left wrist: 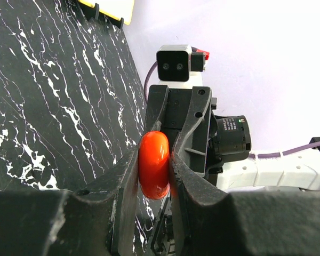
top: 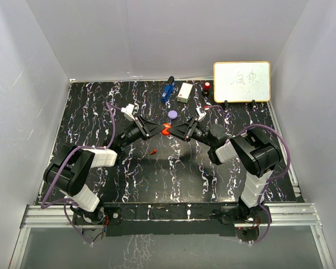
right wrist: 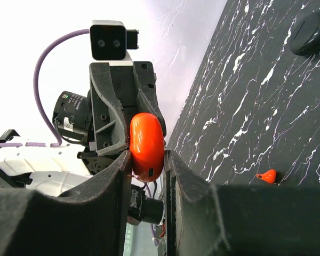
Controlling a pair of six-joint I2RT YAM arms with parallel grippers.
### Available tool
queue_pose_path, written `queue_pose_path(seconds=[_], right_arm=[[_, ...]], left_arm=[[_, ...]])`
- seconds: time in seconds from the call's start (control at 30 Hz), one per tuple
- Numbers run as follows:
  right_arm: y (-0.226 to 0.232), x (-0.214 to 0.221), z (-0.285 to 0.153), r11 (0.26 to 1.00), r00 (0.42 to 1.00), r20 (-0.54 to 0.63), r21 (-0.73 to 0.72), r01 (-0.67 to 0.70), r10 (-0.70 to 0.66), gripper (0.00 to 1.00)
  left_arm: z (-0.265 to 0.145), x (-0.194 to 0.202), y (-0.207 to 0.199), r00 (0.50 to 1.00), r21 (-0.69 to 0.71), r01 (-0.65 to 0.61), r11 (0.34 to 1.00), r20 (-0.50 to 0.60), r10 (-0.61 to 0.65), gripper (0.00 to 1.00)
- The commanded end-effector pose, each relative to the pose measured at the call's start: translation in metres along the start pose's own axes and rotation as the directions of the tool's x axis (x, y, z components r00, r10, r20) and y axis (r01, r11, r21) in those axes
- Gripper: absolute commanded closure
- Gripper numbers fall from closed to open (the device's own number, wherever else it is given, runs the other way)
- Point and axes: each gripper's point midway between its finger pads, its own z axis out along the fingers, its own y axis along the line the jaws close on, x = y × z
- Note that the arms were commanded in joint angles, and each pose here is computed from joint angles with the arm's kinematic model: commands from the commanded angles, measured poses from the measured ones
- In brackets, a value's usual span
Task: Insert the wireless bluetooth earbuds into the charging case
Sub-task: Open the charging case.
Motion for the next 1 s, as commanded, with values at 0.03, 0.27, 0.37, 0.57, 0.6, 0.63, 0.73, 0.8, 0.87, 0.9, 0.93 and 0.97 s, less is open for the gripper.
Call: queue_pose_path(seconds=[0.03, 0.27, 0.37, 0.57, 0.6, 0.63, 0.73, 0.8, 0.87, 0.9, 0.93, 0.97], right_arm=[[0.0146, -0.01, -0.002, 0.997, 0.998, 0.043, -0.061, 0.044, -0.042, 1.0], [0.0178, -0.0112, -0.0042, 0.996, 0.998, 0.049, -0.083, 0.036, -0.032, 1.0], [0.0171, -0.0111, -0.0048, 0.996, 0.998, 0.048, -0.084, 0.035, -0.031, 1.0], [0.0166, -0.0114, -0.0051, 0.996, 0.998, 0.05, -0.085, 0.033, -0.028, 1.0], [0.0167, -0.0113, -0.0051, 0.996, 0.998, 0.05, -0.085, 0.033, -0.028, 1.0], [0.0169, -0.0119, -0.0051, 0.996, 0.998, 0.051, -0.085, 0.033, -0.028, 1.0], [0.0159, -0.0119, -0.0058, 0.996, 0.998, 0.052, -0.084, 0.031, -0.027, 1.0], [0.0161, -0.0123, -0.0059, 0.996, 0.998, 0.053, -0.086, 0.03, -0.026, 1.0], [0.0156, -0.0116, -0.0059, 0.996, 0.998, 0.051, -0.087, 0.027, -0.022, 1.0], [0.0155, -0.0121, -0.0063, 0.996, 0.998, 0.053, -0.087, 0.026, -0.021, 1.0], [0.0152, -0.0116, -0.0066, 0.996, 0.998, 0.052, -0.089, 0.024, -0.02, 1.0], [0.0156, -0.012, -0.0069, 0.995, 0.998, 0.054, -0.093, 0.023, -0.018, 1.0]], left_arm=[[-0.0002, 0.0022, -0.0146, 1.0, 0.059, -0.029, 0.998, -0.002, 0.029, 0.91], [-0.0009, 0.0023, -0.015, 1.0, 0.059, -0.03, 0.998, 0.0, 0.03, 0.77], [-0.0003, 0.0016, -0.0161, 0.999, 0.063, -0.034, 0.997, 0.002, 0.034, 0.71], [-0.0004, 0.001, -0.0167, 0.999, 0.065, -0.037, 0.997, 0.003, 0.037, 0.64], [-0.0003, 0.0008, -0.0168, 0.999, 0.065, -0.036, 0.997, 0.004, 0.036, 0.64], [-0.0003, 0.0009, -0.0169, 0.999, 0.065, -0.037, 0.997, 0.004, 0.037, 0.65], [-0.0009, 0.0005, -0.0169, 0.999, 0.062, -0.036, 0.997, 0.008, 0.036, 0.69], [-0.0013, 0.0005, -0.0167, 0.999, 0.06, -0.036, 0.998, 0.009, 0.036, 0.7], [-0.0015, 0.0003, -0.0171, 0.999, 0.062, -0.036, 0.997, 0.011, 0.036, 0.71], [-0.0014, 0.0003, -0.0169, 0.999, 0.062, -0.037, 0.997, 0.011, 0.037, 0.7], [-0.0016, 0.0005, -0.0167, 0.999, 0.062, -0.035, 0.997, 0.01, 0.035, 0.7], [-0.0017, 0.0004, -0.0172, 0.999, 0.064, -0.036, 0.997, 0.011, 0.035, 0.69]])
